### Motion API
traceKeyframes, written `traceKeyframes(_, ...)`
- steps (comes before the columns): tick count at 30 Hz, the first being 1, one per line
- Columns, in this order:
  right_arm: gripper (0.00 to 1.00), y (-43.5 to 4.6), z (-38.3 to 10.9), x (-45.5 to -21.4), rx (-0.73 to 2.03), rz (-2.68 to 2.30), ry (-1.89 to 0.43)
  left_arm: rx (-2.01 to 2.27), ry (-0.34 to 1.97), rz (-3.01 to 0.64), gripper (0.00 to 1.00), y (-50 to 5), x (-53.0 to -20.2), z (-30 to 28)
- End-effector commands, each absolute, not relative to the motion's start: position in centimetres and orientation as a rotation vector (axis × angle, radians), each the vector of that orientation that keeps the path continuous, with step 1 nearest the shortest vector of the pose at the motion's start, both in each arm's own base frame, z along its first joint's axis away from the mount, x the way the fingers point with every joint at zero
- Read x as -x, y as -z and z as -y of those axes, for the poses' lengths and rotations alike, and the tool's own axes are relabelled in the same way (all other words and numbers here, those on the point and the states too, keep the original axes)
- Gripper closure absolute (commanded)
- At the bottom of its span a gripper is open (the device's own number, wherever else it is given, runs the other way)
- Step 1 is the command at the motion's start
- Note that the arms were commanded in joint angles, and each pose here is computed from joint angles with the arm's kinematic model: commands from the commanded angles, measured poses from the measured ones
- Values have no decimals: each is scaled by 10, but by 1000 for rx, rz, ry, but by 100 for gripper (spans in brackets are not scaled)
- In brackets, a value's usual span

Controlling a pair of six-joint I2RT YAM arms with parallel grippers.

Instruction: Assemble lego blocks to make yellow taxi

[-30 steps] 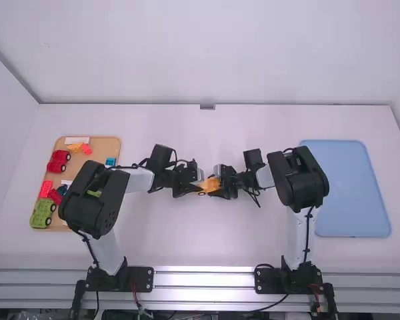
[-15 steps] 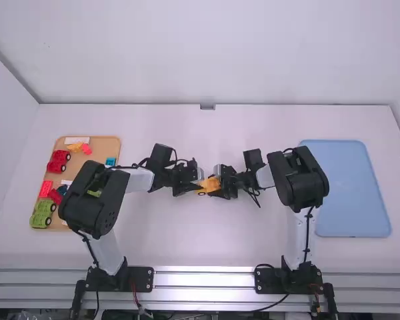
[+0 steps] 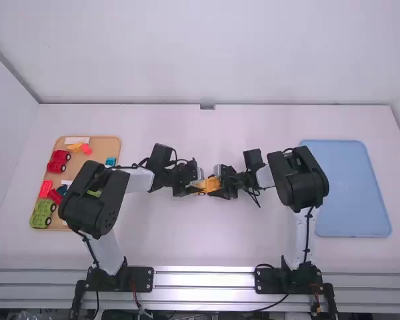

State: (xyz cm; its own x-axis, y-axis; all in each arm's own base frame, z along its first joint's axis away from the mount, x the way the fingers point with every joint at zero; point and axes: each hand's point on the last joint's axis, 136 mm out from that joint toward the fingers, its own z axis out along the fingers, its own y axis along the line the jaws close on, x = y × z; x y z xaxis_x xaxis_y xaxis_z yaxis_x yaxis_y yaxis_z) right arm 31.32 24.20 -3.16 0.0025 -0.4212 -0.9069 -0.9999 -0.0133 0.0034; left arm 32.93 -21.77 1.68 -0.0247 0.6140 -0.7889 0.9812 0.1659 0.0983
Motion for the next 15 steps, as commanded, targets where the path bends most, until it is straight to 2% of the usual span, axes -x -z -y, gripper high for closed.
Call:
traceKeyframes(1, 49, 49, -238, -312, 1532, -1607, -968, -1523, 656, -1725, 45, -18, -328, 217)
traceKeyframes(5, 49, 49, -238, -312, 1532, -1607, -968, -1523, 655, -1723, 47, -19, -328, 217)
traceKeyframes(7, 49, 49, -238, -312, 1532, -1608, -967, -1523, 653, -1720, 64, -19, -328, 217)
traceKeyframes(9, 49, 49, -238, -312, 1532, -1607, -968, -1522, 651, -1717, 76, -19, -329, 217)
traceKeyframes(12, 49, 49, -238, -312, 1532, -1607, -967, -1520, 667, -1695, 82, -22, -329, 220)
traceKeyframes(15, 48, 49, -238, -312, 1532, -1607, -968, -1517, 708, -1656, 83, -28, -326, 224)
